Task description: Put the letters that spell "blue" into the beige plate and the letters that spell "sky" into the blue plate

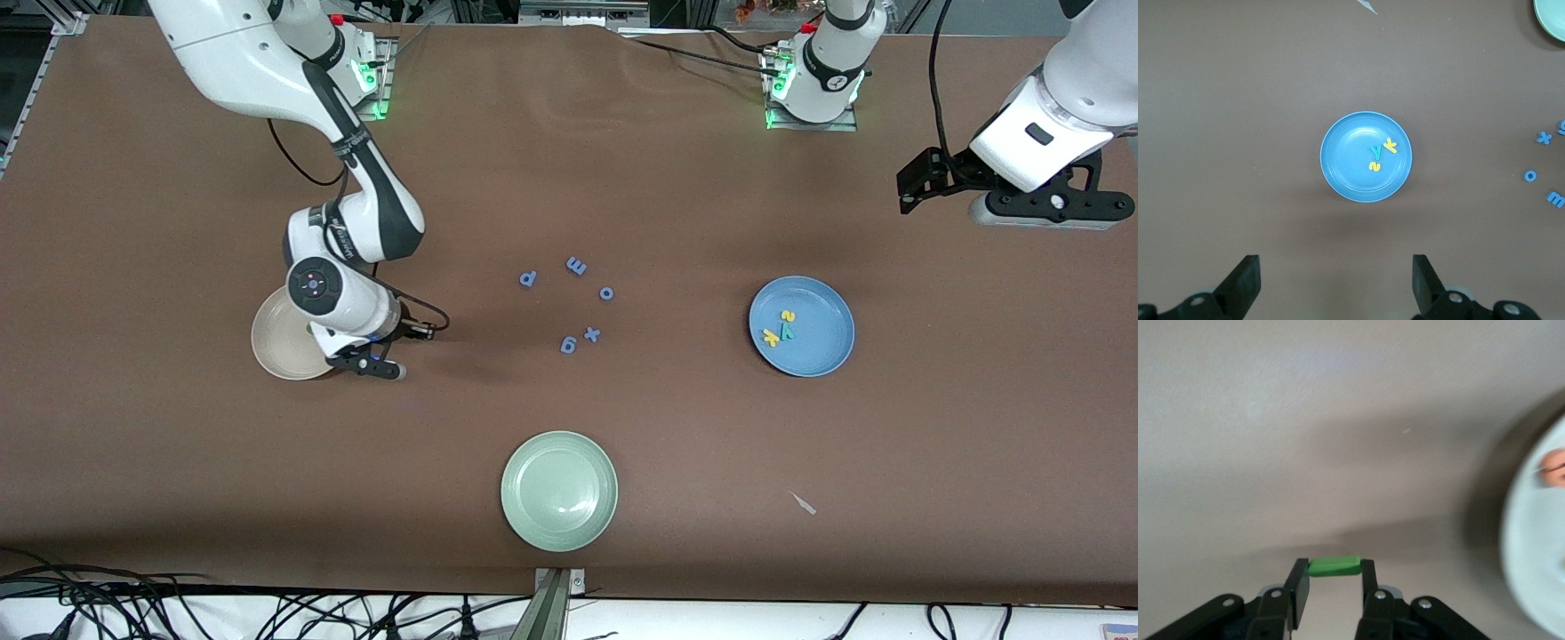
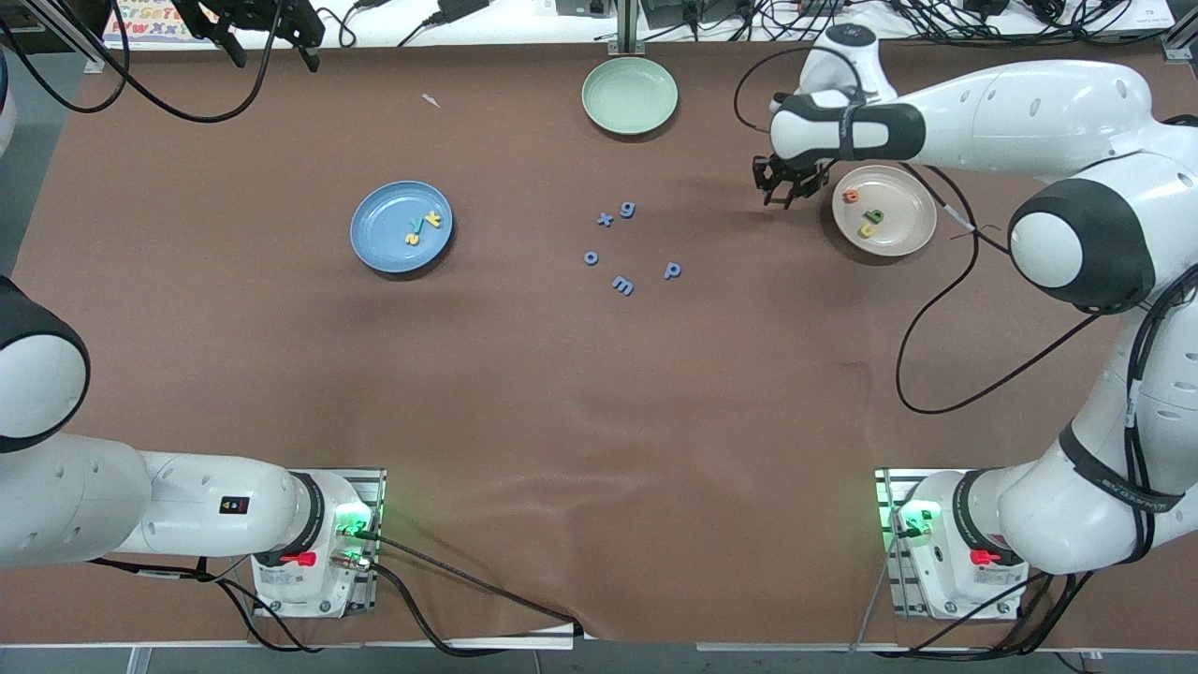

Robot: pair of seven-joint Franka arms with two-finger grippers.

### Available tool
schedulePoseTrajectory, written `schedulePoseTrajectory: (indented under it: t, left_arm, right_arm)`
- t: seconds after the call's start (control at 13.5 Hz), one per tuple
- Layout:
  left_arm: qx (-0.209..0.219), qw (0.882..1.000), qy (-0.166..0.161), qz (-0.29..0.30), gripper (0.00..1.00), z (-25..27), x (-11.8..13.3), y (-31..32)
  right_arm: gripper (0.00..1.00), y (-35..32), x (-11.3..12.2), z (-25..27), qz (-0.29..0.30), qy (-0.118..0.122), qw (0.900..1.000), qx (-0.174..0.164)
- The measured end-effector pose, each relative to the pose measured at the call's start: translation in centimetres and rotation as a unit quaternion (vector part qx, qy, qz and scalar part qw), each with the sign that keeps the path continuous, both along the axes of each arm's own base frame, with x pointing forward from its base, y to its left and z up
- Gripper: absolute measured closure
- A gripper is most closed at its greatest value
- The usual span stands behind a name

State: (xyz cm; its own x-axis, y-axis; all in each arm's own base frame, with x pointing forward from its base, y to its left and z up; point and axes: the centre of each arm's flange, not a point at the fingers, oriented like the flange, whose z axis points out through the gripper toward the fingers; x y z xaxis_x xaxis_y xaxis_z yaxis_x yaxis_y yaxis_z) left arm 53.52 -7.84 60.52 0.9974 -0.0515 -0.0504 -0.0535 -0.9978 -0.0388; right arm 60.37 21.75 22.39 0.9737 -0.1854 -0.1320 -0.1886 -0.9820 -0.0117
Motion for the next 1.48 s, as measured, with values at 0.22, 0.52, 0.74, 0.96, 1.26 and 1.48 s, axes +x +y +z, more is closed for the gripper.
schedulePoseTrajectory:
  t: [0.22, 0.52, 0.74, 0.96, 1.26, 1.48]
  left_arm:
    - [0.000, 1.000, 0.000, 0.000, 0.00, 0.0, 0.0, 0.0]
    - [0.000, 1.000, 0.000, 0.000, 0.00, 0.0, 0.0, 0.0]
    - [0.000, 1.000, 0.002, 0.001, 0.00, 0.0, 0.0, 0.2]
    - [0.001, 1.000, 0.005, 0.003, 0.00, -0.1, -0.1, 0.3]
    - [0.001, 1.000, 0.005, 0.003, 0.00, -0.1, -0.1, 0.3]
    - [0.001, 1.000, 0.005, 0.003, 0.00, -0.1, -0.1, 0.3]
  right_arm:
    - [0.64, -5.7, 1.2, 2.4, 0.043, 0.017, 0.999, -0.014]
    - [0.64, -13.0, 1.6, 2.8, 0.076, 0.043, 0.996, -0.026]
    - [0.57, -15.7, 1.4, 1.6, 0.067, 0.057, 0.996, -0.029]
    - [0.27, -16.0, 1.5, 1.6, 0.064, 0.056, 0.996, -0.029]
    - [0.00, -14.3, 2.4, 4.5, 0.064, 0.074, 0.995, -0.026]
    - [0.00, -13.5, 3.6, 8.3, 0.066, 0.077, 0.995, -0.020]
